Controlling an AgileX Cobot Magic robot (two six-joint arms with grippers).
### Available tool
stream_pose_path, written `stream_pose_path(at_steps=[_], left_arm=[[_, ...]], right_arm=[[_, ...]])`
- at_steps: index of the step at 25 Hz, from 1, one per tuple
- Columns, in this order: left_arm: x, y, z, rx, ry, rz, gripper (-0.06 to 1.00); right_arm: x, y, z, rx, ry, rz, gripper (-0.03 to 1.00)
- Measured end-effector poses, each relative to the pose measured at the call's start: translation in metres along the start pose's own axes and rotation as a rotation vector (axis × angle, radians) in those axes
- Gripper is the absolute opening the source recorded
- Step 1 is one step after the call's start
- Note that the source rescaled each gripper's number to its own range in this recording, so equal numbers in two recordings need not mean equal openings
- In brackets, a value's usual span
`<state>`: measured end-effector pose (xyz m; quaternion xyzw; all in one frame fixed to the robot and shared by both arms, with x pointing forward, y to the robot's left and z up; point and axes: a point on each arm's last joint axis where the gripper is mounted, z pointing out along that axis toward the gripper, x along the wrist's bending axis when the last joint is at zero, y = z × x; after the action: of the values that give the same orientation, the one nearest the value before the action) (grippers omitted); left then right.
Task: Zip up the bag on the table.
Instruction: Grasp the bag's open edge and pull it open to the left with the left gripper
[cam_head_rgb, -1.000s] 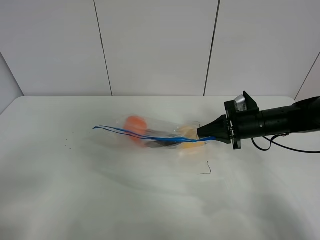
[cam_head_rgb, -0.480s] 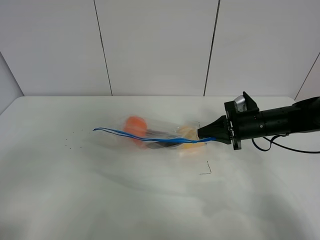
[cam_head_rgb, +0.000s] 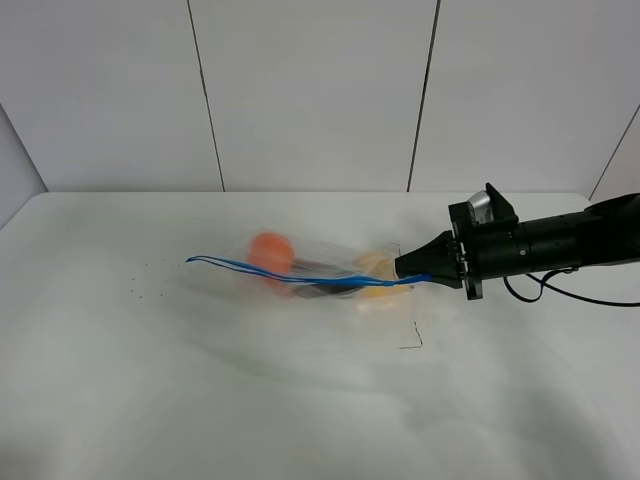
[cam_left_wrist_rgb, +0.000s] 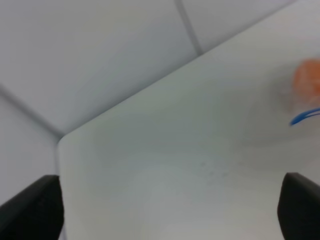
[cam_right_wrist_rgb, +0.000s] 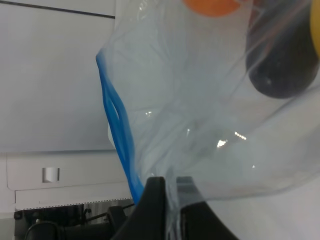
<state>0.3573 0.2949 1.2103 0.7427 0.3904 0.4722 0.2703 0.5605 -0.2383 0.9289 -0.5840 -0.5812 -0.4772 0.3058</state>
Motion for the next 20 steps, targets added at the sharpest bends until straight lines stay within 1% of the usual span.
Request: stream_pose_path(at_steps=[3, 5, 7, 9, 11, 12, 13, 14, 15, 18, 20], left_arm=[[-0.011, 0.012, 0.029, 0.028, -0.096, 0.093, 0.95], [-0.020, 0.016, 0.042, 0.054, -0.132, 0.153, 0.95], [-0.027, 0.020, 0.051, 0.083, -0.129, 0.210, 0.95], [-0.037, 0.026, 0.059, 0.087, -0.123, 0.260, 0.95], [-0.051, 0.035, 0.063, 0.058, -0.120, 0.349, 0.95], [-0.062, 0.041, 0.066, 0.039, -0.131, 0.392, 0.95], [-0.071, 0.045, 0.069, 0.025, -0.125, 0.441, 0.95], [-0.085, 0.049, 0.073, 0.007, -0.128, 0.503, 0.95], [-0.100, 0.051, 0.076, -0.011, -0.136, 0.552, 0.95], [-0.151, 0.048, 0.091, -0.040, -0.121, 0.720, 0.95], [-0.189, 0.036, 0.102, -0.036, -0.141, 0.788, 0.95]], right_arm=[[0.000, -0.001, 0.000, 0.008, -0.004, -0.003, 0.00], [0.000, -0.001, 0.000, 0.010, -0.005, -0.005, 0.00], [0.000, -0.001, 0.000, 0.012, -0.005, -0.005, 0.00], [0.000, -0.001, 0.000, 0.012, -0.005, -0.005, 0.00], [0.000, -0.001, 0.000, 0.012, -0.005, -0.005, 0.00], [0.000, -0.001, 0.000, 0.012, -0.005, -0.005, 0.00], [0.000, -0.001, 0.000, 0.012, -0.005, -0.005, 0.00], [0.000, -0.001, 0.000, 0.012, -0.005, -0.005, 0.00], [0.000, -0.001, 0.000, 0.012, -0.005, -0.005, 0.00], [0.000, -0.001, 0.000, 0.012, -0.004, -0.005, 0.00], [0.000, -0.001, 0.000, 0.013, -0.005, -0.005, 0.00]])
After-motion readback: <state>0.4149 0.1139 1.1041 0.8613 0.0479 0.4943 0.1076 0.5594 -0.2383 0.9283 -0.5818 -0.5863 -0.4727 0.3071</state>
